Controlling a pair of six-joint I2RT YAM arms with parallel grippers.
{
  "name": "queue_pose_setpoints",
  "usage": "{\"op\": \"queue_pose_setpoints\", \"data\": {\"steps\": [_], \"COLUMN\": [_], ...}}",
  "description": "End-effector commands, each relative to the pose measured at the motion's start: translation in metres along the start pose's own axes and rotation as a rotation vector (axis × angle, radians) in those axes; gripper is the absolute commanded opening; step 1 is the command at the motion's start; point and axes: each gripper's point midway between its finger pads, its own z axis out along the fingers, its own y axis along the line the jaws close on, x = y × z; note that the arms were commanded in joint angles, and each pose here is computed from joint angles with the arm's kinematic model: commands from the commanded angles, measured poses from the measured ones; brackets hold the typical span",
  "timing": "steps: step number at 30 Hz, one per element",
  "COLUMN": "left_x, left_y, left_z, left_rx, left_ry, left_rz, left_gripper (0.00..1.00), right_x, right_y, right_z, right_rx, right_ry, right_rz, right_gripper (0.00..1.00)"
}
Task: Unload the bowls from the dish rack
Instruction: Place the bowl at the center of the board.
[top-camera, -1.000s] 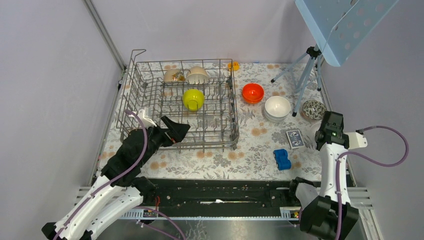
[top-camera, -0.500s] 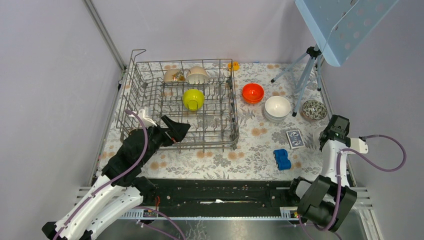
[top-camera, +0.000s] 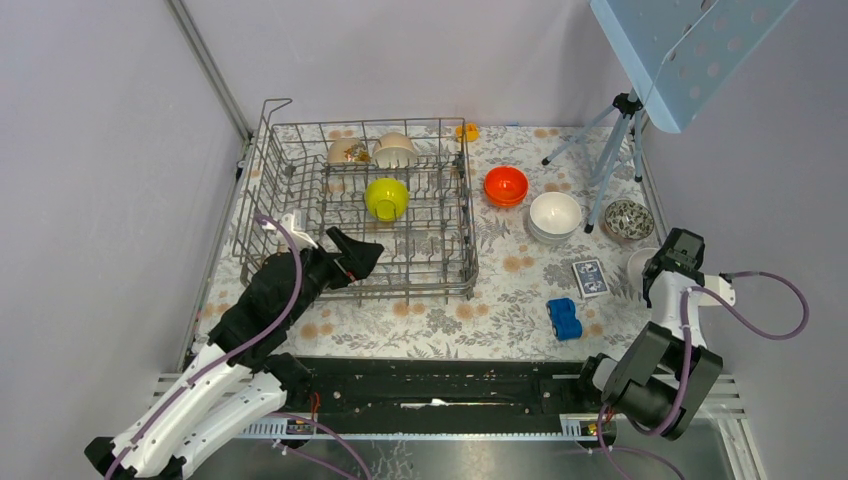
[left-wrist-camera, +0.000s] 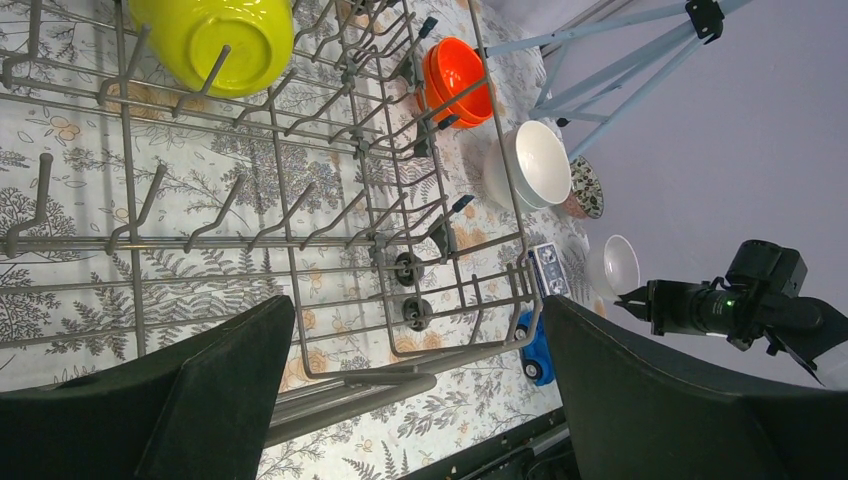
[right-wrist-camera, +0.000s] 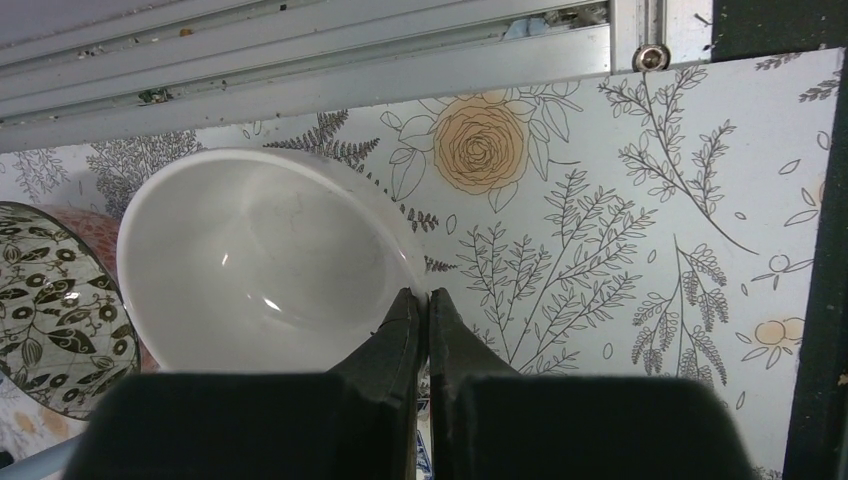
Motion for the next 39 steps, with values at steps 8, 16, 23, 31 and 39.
{"op": "queue_pose_setpoints", "data": {"steps": [8,16,23,31,39], "left_x": [0.032,0.035,0.034,0.033,0.034], "left_y": [0.039,0.039,0.041,0.042,0.040], "left_z": [0.006,0.006,0.007,0.005,0.005], "left_rx": [-0.143,-0.141,-0.147,-0.151,-0.147], "left_ry": [0.104,0.117,0.112,0.112,0.123], "left_rz": [0.036,0.038,0.045,0.047,0.059], "left_gripper": [0.99,0.99,0.99,0.99,0.99], "right_x": [0.003,0.008,0.009,0.009,-0.001], "right_y": [0.014,0.011,0.008,0.014,0.039], "right_z": [0.011,0.016,0.017,0.008,-0.039], "right_rx": [-0.017,0.001,0.007,-0.032,-0.160], "right_ry": [0.024,0.037,0.034,0.058,0.122], "right_rz": [0.018,-0.009,-0.030,-0.027,-0.047], "right_gripper": [0.00,0.10,0.25,0.50,0.87]}}
